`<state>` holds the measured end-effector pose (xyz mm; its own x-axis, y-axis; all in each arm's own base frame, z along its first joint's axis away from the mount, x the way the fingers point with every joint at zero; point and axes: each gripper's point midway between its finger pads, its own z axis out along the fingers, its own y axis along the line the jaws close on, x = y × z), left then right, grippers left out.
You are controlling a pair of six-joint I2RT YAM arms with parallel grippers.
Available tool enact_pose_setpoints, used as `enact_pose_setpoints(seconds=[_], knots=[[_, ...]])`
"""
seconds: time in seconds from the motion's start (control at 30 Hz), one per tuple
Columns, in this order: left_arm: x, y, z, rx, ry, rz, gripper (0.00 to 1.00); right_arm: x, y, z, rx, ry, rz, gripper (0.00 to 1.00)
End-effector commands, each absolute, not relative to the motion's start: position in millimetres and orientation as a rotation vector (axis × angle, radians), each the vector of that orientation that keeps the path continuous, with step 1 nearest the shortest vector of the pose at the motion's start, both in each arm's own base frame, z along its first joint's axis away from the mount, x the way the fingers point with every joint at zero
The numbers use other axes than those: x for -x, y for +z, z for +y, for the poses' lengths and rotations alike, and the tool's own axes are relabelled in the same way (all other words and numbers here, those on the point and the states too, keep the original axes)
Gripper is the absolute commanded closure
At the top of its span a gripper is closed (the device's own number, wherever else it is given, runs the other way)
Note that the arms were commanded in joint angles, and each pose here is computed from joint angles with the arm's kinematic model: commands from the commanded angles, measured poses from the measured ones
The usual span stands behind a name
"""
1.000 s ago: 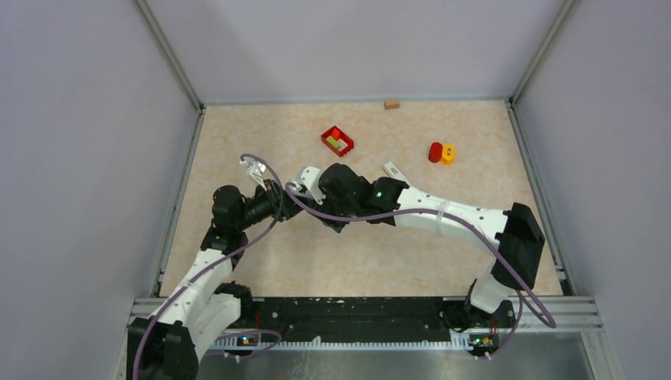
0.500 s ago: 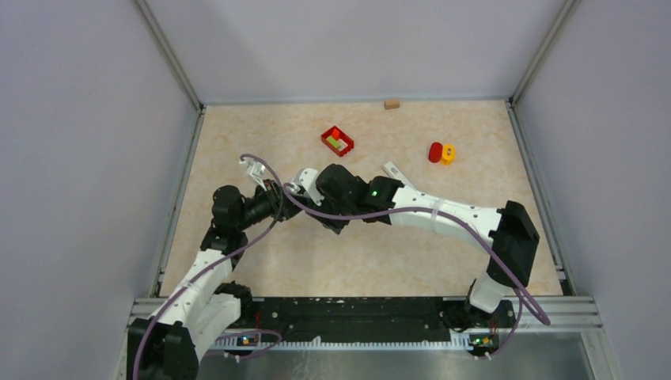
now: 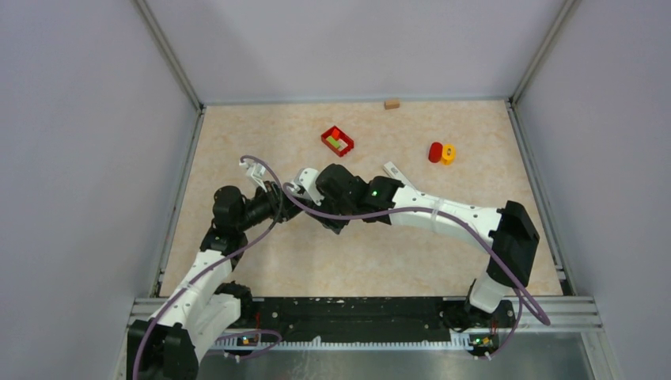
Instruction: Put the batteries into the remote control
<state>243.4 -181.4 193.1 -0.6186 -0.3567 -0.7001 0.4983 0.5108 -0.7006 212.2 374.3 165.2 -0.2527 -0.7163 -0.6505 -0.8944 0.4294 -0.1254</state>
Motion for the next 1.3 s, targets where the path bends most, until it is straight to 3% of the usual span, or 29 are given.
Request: enact_pose_setpoints(seconds=[0.0,1.27], knots=[[-245,213,-183,-0.172,-1.217,1.801,1.00,-218,188,389,1.305,0.399,1.997,0.62],[-233,217,-187,-0.230,-1.252,1.790,1.00,-232,187,394,1.289,0.360,1.989,0.62]])
